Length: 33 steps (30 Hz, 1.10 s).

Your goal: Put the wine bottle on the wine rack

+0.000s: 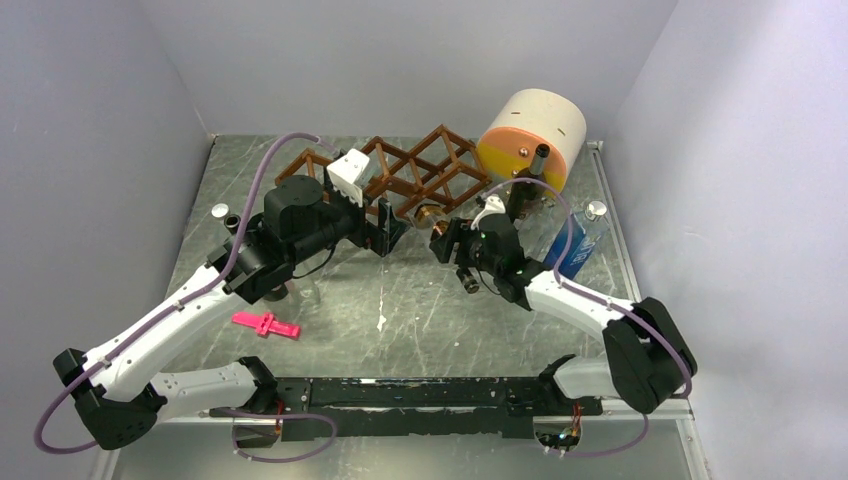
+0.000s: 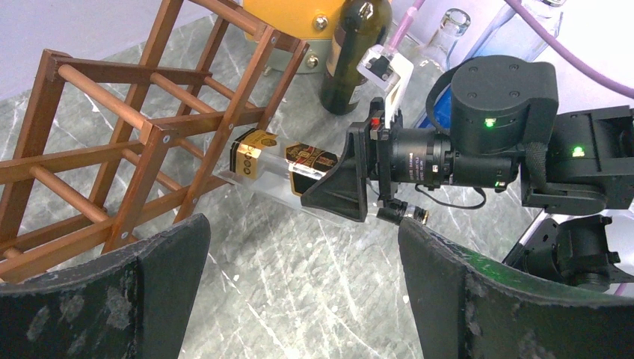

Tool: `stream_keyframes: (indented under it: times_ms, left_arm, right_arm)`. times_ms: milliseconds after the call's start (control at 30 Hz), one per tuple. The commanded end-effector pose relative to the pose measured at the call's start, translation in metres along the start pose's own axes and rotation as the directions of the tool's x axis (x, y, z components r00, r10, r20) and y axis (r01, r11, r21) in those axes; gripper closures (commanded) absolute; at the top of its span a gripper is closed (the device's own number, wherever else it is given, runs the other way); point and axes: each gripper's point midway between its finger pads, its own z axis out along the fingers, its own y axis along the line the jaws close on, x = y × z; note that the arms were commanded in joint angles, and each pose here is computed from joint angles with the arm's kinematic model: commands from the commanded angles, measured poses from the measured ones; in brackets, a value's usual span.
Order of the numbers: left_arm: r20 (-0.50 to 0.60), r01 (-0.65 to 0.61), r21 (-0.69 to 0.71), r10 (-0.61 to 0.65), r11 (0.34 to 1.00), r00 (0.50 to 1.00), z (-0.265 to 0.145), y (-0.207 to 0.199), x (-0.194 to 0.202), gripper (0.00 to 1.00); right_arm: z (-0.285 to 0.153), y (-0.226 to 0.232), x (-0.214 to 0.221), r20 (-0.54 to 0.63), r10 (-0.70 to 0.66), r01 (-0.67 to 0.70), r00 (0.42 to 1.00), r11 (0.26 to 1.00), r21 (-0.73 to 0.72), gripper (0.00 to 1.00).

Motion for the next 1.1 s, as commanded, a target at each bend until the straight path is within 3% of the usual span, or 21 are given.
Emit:
stream_keyframes:
  times_ms: [0, 467, 1067]
  left_arm:
    - [0.020, 0.014, 0.026, -0.014, 1.000, 1.000, -0.006, -0.006, -0.014, 0.00]
    - [-0.003, 0.021, 0.012, -0.021, 1.000, 1.000, -0.004, -0.005, -0.012, 0.00]
    - [-0.016, 0.071, -0.010, -0.072, 0.997, 0.997, -0.011, -0.003, -0.012, 0.00]
  right_arm:
    - [0.002, 0.038, -0.067, 0.270, 0.083, -0.043, 0.959, 0.987, -0.153, 1.00]
    - [0.032, 0.052, -0.078, 0.342, 0.202, -0.120, 0.918, 0.962, -0.245, 1.00]
    - [0.063, 0.055, -0.087, 0.393, 0.225, -0.127, 0.891, 0.958, -0.259, 1.00]
